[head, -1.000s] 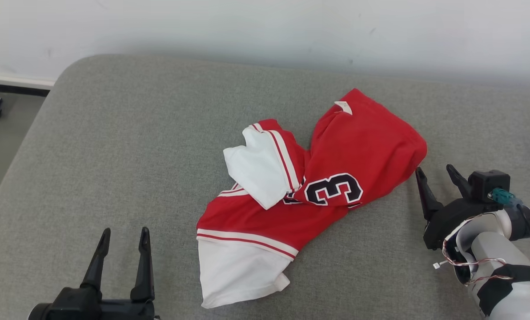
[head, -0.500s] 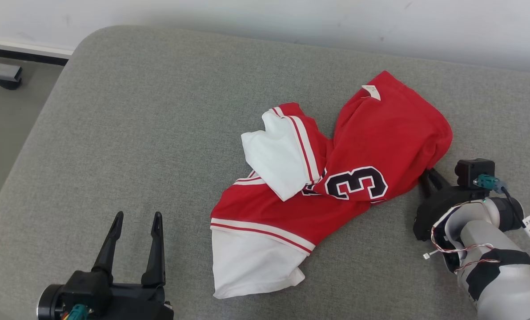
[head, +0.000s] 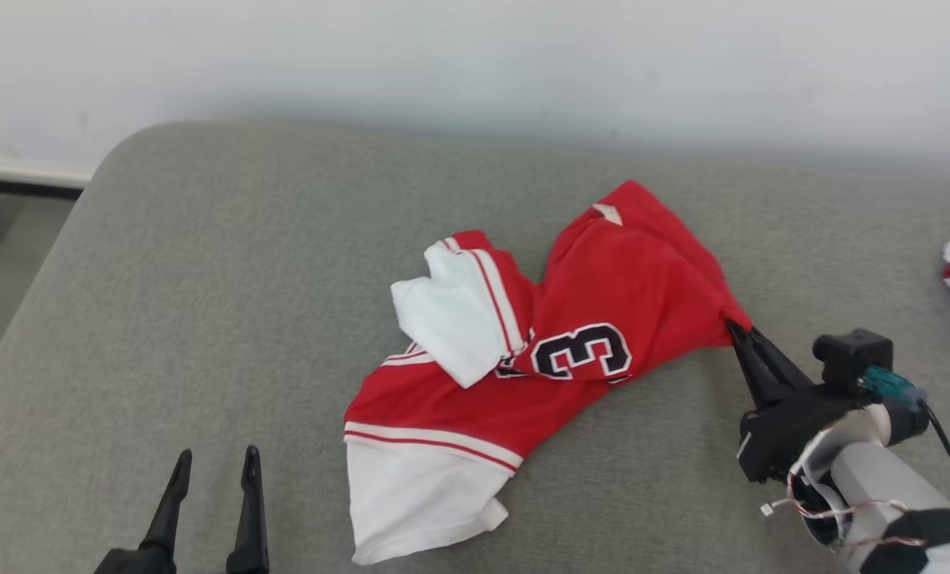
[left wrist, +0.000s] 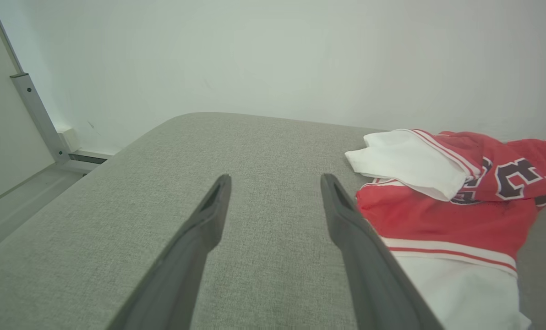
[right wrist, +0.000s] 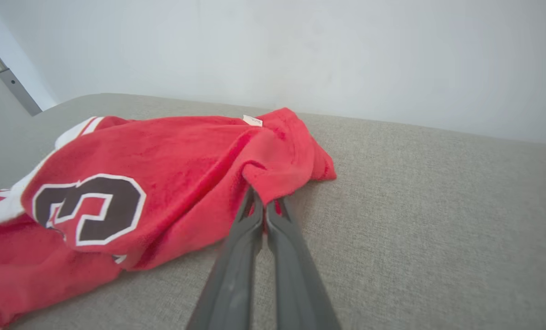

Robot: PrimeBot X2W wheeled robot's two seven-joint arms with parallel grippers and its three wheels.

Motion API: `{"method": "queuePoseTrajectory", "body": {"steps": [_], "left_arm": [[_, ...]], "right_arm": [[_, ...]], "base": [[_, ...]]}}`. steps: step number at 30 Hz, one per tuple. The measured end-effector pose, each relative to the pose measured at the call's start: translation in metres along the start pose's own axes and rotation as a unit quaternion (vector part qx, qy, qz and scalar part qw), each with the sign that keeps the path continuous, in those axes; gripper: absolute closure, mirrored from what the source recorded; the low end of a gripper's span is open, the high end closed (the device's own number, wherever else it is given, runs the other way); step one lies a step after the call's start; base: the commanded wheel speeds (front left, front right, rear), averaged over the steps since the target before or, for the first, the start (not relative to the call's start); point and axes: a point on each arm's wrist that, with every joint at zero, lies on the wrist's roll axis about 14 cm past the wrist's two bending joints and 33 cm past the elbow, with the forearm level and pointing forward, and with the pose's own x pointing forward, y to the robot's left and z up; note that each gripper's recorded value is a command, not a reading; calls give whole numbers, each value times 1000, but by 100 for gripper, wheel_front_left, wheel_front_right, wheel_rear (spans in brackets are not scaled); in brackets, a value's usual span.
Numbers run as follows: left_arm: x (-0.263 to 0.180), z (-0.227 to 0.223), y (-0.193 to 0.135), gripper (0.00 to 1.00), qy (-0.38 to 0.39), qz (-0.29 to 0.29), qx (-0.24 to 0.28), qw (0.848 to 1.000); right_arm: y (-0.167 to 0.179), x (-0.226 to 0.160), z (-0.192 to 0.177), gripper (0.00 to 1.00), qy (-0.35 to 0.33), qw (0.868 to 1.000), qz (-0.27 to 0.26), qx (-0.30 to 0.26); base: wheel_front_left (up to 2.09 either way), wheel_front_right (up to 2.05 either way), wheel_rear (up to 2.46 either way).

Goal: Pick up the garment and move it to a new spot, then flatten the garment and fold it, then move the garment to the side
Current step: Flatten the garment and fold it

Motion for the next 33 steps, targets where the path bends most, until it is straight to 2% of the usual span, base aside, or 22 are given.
{"method": "queuePoseTrajectory", "body": {"steps": [10, 20, 27, 33], "left_arm": [[-2, 4, -21, 0, -9, -35, -8, 999], [3, 12, -44, 0, -23, -71, -10, 997], [1, 11, -42, 0, -21, -67, -11, 997], [-2, 11, -34, 0, -22, -54, -13, 998]], "right_arm": [[-14, -87, 40, 100, -51, 999, -10, 13], [7, -161, 114, 100, -114, 993, -28, 14], [21, -152, 110, 100, -93, 995, -17, 22], [21, -124, 115, 100, -88, 996, -6, 9]], "base": [[0, 0, 0], [0, 0, 0], [0, 0, 0], [0, 0, 0]]}}
